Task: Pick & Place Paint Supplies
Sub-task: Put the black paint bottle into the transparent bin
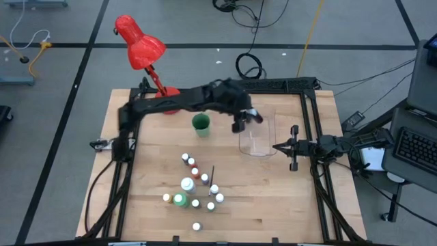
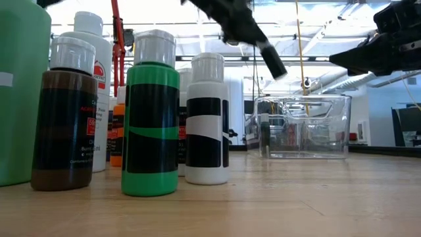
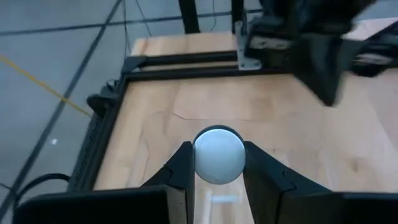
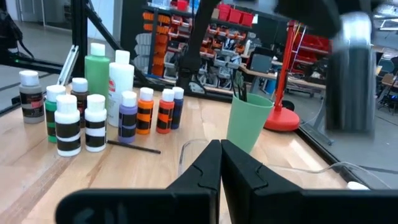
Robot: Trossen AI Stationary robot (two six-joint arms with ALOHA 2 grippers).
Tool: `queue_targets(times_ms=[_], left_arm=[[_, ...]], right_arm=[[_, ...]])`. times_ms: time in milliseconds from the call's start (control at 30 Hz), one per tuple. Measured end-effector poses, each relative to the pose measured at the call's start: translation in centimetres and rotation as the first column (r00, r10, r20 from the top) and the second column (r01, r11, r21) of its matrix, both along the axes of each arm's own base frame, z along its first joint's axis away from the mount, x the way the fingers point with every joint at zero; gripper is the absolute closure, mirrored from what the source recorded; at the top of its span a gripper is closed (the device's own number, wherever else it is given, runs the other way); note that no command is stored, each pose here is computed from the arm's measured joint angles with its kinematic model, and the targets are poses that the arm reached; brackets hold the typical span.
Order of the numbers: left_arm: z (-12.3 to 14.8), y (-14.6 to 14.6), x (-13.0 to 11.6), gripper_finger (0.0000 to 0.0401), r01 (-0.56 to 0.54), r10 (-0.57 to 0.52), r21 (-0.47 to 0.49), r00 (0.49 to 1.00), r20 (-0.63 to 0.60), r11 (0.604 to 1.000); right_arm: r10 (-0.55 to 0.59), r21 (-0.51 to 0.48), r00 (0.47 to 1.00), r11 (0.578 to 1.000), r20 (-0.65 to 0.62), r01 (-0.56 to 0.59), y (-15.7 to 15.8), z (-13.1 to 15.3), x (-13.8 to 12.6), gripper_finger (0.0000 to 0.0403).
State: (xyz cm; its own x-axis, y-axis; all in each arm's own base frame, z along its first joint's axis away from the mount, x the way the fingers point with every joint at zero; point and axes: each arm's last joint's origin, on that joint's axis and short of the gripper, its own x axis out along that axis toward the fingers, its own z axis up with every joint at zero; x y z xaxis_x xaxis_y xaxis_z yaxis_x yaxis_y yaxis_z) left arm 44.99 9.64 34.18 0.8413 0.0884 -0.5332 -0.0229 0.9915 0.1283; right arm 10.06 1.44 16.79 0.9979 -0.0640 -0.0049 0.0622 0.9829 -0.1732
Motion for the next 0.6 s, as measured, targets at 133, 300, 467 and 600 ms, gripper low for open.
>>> queue_targets(times_ms=[133,300,467,600], left_arm=[[-1.9,2.1,2.8,0.0313,-0.001,0.000,-0.003,1.000,-0.030,1.000],[-4.2,4.0,5.4,0.0313,0.010,-0.009,0.011,0.996,-0.091,1.000],[-6.1,4.9,5.9,0.0313,0.011,-0.007,0.032,0.993,-0.119,0.999],[-6.5,5.3,5.8,0.0313,-0.046,0.061,0.094,0.986,-0.158,0.994]], right_arm=[[-0.002,-0.018,1.000,1.000,-0.010,0.002,0.0,-0.1,0.1,0.0399],[-0.001,-0.036,1.000,0.999,-0.013,0.000,0.0,-0.1,0.1,0.0399],[0.000,-0.036,1.000,0.999,-0.014,0.000,0.0,-0.1,0.1,0.0399],[0.000,-0.047,1.000,0.999,-0.015,-0.001,0.0,-0.1,0.1,0.0399]])
